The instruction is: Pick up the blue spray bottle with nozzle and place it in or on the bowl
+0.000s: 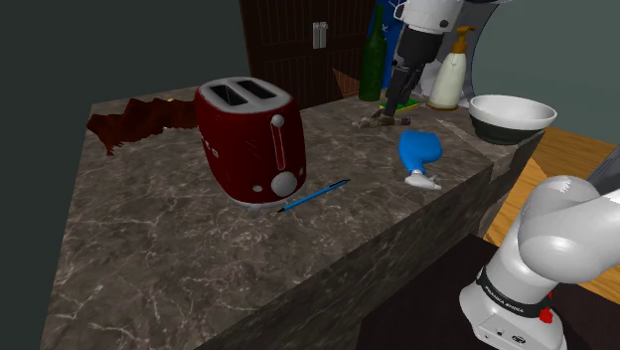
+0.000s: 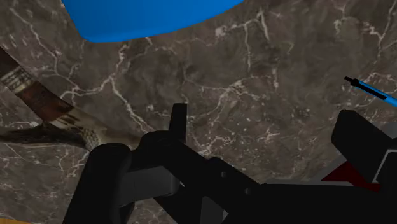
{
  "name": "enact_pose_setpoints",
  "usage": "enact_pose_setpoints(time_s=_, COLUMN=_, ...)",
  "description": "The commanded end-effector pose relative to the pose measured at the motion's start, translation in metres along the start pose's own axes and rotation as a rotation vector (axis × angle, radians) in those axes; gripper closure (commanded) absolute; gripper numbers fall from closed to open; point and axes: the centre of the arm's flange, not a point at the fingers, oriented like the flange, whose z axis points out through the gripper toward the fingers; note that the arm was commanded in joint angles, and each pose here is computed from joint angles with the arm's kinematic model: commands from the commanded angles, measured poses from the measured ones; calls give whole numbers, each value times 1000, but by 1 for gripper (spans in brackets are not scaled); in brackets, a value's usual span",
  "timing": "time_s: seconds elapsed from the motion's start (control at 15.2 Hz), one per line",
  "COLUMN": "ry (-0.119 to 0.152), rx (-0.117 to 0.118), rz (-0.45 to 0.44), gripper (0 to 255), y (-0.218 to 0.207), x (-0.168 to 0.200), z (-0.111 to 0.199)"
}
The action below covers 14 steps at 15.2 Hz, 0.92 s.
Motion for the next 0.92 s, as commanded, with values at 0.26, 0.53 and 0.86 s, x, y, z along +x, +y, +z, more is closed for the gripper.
enact_pose_setpoints(time_s=0.26, ry=-48, rx=-80, rz=381, gripper=0, y=-13, x=-32, z=33)
enact_pose_setpoints(time_s=0.53, ry=-96, rx=-159, rz=762, gripper=0, y=-35, x=-59, z=65)
enact_pose_setpoints(time_s=0.86, ry=-113, rx=-188, rz=899, gripper=0, y=-43, x=-70, z=93)
